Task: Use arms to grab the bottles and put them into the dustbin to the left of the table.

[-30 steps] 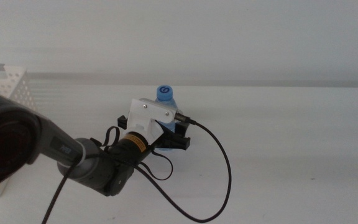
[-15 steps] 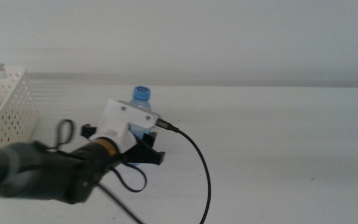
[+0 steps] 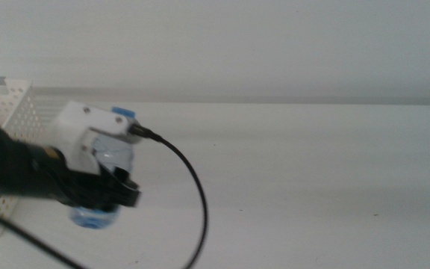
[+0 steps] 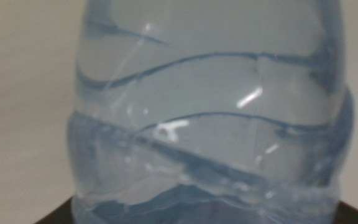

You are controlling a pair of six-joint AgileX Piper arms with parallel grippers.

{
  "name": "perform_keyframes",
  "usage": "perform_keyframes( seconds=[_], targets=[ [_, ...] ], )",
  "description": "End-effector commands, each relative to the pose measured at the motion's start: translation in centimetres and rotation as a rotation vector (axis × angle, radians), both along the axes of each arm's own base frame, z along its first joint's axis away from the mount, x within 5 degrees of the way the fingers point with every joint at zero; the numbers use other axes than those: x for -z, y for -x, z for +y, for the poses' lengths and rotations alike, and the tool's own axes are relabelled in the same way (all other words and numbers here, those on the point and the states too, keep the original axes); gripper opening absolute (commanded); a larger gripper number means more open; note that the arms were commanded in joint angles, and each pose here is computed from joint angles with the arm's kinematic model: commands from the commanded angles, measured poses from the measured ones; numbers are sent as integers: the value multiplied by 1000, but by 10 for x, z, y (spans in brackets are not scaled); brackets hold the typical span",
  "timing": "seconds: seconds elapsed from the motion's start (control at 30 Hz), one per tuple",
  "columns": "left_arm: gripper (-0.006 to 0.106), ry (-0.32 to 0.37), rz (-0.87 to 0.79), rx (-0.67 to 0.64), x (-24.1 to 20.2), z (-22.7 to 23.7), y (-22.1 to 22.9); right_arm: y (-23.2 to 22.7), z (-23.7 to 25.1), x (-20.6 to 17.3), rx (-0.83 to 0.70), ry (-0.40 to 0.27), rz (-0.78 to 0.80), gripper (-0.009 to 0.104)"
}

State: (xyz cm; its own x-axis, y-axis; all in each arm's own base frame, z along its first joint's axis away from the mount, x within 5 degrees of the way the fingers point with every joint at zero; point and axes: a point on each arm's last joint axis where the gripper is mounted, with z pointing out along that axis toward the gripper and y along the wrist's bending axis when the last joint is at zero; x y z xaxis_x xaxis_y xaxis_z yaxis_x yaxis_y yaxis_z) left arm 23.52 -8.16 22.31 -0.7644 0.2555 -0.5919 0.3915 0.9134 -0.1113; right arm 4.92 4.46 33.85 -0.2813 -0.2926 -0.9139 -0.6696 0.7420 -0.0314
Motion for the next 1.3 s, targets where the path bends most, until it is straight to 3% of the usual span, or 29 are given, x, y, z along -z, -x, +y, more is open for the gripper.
perform_keyframes(
  seconds=[0.0, 0.2, 0.47, 0.7, 0.93, 1.0, 1.17, 1.27],
  targets=[
    [-2, -75, 41, 18, -24, 19, -9, 1, -1, -1, -3, 5, -16, 93],
    [-2, -259, 199, -61, -79, 93, -49, 1, -1, -1, -3, 4, -15, 93],
    [-2, -316, 288, -168, -85, 196, -97, 1, -1, -1, -3, 4, -15, 93],
    [6, -365, 367, -168, -50, 235, -120, 1, -1, -1, -4, 2, -13, 93],
    [33, -380, 448, -122, -12, 243, -132, 1, -1, -1, -4, 2, -13, 93],
    [47, -379, 450, -120, -8, 243, -133, 1, -1, -1, -4, 2, -13, 93],
    [94, -386, 442, -133, -20, 241, -130, 1, -1, -1, -4, 2, -13, 93],
    [94, -441, 409, -150, -50, 231, -120, 1, -1, -1, -4, 2, -13, 93]
  ],
)
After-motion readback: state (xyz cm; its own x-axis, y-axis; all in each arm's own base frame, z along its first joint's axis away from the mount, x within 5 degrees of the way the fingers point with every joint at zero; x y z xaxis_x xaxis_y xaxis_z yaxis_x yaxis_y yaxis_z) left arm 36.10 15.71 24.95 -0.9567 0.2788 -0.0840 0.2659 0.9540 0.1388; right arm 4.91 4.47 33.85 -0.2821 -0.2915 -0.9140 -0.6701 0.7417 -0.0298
